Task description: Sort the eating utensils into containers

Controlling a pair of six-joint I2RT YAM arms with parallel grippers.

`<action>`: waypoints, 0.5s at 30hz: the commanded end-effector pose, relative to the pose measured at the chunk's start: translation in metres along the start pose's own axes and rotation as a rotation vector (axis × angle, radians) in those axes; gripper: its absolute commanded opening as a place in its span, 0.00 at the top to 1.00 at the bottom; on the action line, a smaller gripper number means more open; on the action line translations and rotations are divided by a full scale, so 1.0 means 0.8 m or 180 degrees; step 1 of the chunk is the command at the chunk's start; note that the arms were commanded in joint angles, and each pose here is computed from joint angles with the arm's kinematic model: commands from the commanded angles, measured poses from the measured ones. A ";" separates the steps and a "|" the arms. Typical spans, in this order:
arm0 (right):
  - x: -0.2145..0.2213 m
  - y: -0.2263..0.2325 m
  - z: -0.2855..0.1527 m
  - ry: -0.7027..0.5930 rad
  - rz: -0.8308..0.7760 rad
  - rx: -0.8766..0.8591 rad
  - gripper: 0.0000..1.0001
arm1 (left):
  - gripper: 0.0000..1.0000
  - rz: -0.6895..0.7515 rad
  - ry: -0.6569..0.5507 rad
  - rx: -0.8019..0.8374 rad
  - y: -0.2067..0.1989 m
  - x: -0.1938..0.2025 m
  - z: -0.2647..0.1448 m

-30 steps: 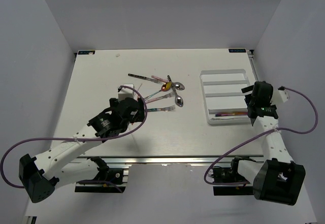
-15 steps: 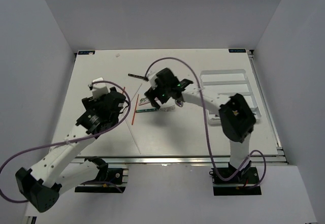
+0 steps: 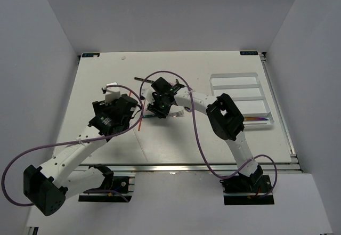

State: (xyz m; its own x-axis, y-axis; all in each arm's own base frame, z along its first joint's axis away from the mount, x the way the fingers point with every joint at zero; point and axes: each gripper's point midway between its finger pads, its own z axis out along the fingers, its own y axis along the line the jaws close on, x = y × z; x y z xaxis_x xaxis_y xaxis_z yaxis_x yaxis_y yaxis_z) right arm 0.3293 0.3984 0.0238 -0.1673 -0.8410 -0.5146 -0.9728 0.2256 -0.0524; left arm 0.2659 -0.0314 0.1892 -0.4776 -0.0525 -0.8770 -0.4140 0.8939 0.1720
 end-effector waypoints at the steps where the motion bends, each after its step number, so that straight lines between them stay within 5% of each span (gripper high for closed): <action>1: 0.014 0.013 0.003 0.0109 -0.0090 -0.0153 0.53 | 0.02 -0.0131 -0.0108 0.0041 0.006 -0.016 -0.007; 11: 0.031 0.042 -0.024 0.0011 -0.0246 -0.0124 1.00 | 0.02 -0.0261 -0.0164 0.0116 0.010 -0.022 -0.011; 15: 0.003 0.040 -0.064 -0.0355 -0.0256 -0.0022 1.00 | 0.02 -0.0274 -0.0168 0.0119 0.011 -0.023 -0.013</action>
State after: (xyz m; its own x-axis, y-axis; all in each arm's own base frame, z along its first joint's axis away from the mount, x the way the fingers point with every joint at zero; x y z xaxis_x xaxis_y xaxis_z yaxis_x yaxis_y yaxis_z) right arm 0.2890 0.3718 0.0236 -0.1136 -0.8514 -0.5120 -0.9859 0.1604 -0.0479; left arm 0.2633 -0.0279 0.2060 -0.4210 -0.0933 -0.9022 -0.4173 0.9031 0.1013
